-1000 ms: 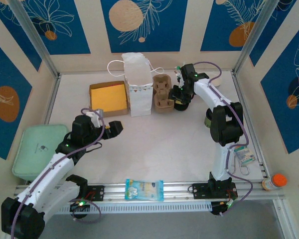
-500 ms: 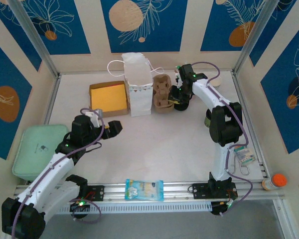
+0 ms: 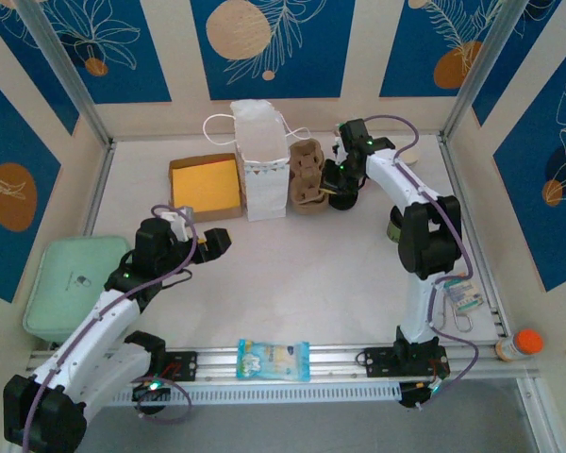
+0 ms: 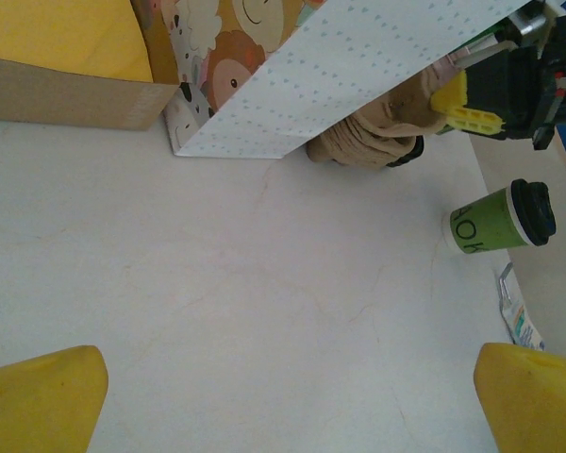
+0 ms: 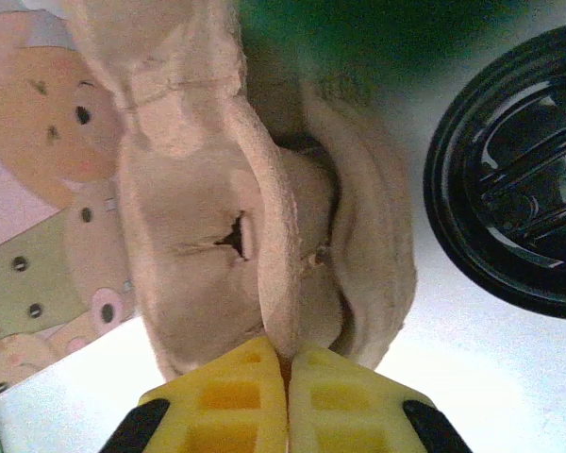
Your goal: Pack the takeout coffee
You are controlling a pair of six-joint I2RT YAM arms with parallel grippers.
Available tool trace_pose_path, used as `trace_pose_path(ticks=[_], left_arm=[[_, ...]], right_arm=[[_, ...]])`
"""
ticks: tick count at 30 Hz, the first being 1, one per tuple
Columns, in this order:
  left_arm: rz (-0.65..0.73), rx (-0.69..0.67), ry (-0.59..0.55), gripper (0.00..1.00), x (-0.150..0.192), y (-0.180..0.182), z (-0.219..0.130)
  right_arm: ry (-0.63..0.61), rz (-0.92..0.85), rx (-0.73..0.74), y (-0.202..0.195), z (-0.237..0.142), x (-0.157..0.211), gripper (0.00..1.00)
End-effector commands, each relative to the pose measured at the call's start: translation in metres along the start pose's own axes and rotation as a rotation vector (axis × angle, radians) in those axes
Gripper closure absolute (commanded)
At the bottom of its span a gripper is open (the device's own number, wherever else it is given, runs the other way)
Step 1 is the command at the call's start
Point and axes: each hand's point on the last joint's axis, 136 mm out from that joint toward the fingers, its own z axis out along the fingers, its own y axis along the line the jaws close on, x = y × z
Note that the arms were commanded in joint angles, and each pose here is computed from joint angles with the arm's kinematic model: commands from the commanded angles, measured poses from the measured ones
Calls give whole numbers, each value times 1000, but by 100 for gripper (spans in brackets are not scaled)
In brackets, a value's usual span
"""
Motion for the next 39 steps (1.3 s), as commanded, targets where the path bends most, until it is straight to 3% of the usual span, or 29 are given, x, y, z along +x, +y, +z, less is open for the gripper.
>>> trace_pose_path(ticks=[1,20,27,39], left_arm=[[1,19,-6,1,-3,-2,-3],[1,15,-11,1,0,-1,-6],[1,23,-14,1,-1,-2,-6],[0,26,-20,1,-4,-4,-8]], right_arm=[[-42,-7,-68,20,-34,-6,96],[-58,-21,-205,37,-76,14,97],[24,9,-228,13,-59,33,96],[72,8,-102,-17,-28,39,89]])
